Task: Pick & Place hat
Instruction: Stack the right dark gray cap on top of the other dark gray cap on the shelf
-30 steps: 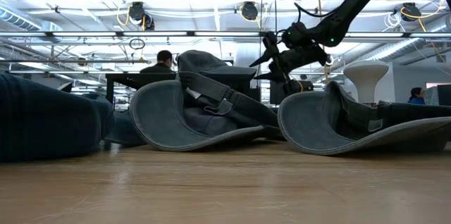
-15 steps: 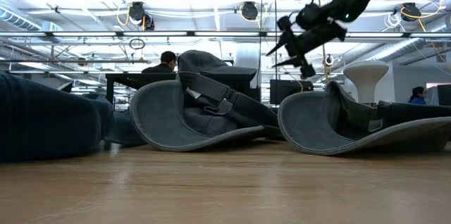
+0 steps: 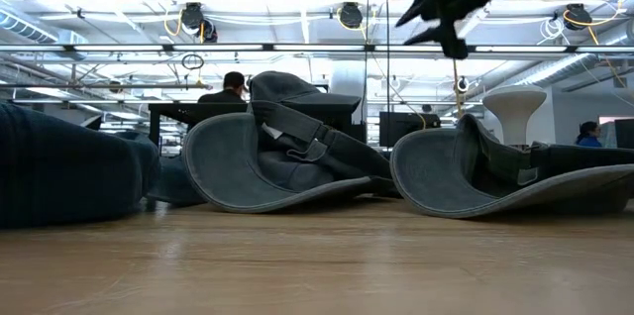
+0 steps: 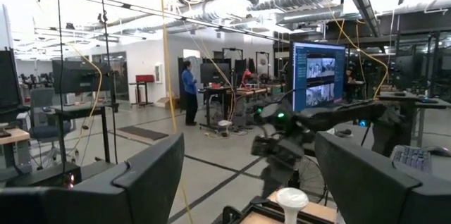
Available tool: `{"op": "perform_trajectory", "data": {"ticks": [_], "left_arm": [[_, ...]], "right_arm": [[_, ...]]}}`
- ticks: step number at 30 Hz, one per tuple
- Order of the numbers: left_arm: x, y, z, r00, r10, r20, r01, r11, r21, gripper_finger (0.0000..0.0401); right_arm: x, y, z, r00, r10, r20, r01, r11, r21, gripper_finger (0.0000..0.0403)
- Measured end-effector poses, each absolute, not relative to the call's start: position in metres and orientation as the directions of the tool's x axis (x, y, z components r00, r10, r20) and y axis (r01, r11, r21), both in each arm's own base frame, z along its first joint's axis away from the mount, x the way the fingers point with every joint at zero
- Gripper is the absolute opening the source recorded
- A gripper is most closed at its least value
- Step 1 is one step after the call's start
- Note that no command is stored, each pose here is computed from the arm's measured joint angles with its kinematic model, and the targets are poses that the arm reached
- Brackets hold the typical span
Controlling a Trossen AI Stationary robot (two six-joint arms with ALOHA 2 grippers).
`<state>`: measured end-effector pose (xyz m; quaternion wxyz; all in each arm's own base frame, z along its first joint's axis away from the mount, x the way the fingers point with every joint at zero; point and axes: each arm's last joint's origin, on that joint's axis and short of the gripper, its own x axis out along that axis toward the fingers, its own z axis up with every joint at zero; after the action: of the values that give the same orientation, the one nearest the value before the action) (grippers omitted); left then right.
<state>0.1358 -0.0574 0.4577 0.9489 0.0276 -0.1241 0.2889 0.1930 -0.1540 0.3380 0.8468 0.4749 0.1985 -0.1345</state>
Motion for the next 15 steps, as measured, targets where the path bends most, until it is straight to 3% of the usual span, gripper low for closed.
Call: {"op": "perform_trajectory", "data": {"ticks": [15], "left_arm": [[0.136, -0.058, 0.458, 0.805, 0.536, 0.254, -0.551, 0.835, -0.018, 0.0319]], "right_arm": [[0.216, -0.060, 0.343, 0.820, 0.134, -0.557, 0.336, 0.674, 0.657, 0.0155]]}}
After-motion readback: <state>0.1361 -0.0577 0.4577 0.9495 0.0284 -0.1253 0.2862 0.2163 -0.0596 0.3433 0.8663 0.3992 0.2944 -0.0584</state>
